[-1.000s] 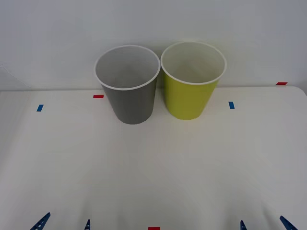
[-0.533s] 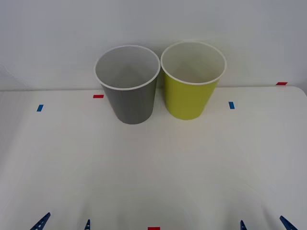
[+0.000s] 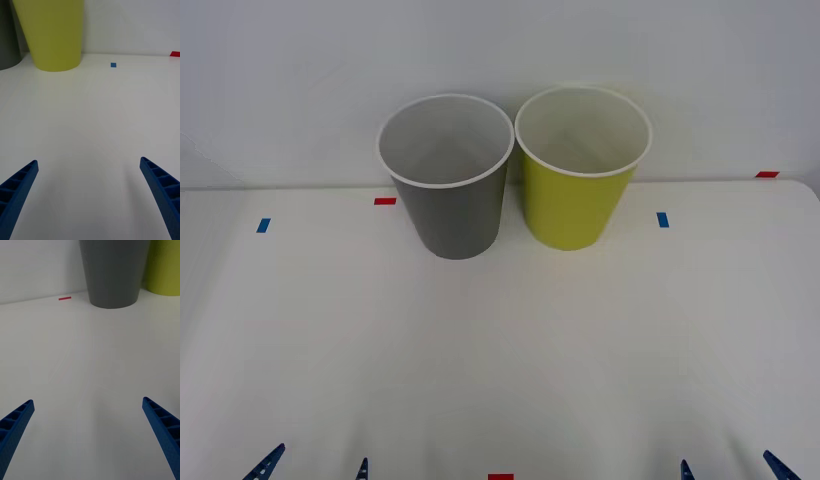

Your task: Put cans in the gray bin and PET bottles in the light green bin.

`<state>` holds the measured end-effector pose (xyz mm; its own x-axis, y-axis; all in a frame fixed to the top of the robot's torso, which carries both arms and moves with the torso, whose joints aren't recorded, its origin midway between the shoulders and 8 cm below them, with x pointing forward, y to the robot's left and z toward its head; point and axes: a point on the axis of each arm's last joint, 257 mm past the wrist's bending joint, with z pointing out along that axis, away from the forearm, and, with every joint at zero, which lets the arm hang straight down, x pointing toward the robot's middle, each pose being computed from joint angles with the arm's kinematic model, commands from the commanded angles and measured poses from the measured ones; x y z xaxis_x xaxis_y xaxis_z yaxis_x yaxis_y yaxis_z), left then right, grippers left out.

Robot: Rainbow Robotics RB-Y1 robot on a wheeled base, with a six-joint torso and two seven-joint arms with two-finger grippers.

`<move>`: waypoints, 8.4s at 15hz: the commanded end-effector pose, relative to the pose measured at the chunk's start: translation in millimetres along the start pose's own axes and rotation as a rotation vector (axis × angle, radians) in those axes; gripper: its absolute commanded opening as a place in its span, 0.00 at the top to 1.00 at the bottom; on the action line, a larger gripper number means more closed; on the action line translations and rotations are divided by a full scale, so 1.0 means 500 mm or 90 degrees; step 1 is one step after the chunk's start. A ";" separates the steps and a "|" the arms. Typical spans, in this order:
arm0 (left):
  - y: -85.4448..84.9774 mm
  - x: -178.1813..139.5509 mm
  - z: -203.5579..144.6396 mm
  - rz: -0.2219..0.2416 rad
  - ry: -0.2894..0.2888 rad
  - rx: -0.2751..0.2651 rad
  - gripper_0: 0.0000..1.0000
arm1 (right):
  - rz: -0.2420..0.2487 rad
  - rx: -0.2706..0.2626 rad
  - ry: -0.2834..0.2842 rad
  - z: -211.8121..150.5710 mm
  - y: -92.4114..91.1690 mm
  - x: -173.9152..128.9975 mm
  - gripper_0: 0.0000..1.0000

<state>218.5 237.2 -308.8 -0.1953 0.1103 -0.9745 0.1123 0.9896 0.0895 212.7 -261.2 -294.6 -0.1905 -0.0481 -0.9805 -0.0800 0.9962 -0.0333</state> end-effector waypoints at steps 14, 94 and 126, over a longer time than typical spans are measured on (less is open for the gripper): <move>0.000 0.000 0.000 0.000 0.000 0.000 0.00 | 0.000 0.000 0.000 0.000 0.000 0.000 0.07; 0.000 0.000 0.000 0.000 0.000 0.000 0.00 | 0.000 0.000 0.000 0.000 0.000 0.000 0.07; 0.000 0.000 0.000 0.000 0.000 0.000 0.00 | 0.000 0.000 0.000 0.000 0.000 0.000 0.07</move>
<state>218.5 237.2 -308.8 -0.1953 0.1103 -0.9745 0.1123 0.9896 0.0895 212.7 -261.2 -294.6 -0.1906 -0.0479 -0.9805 -0.0799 0.9962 -0.0332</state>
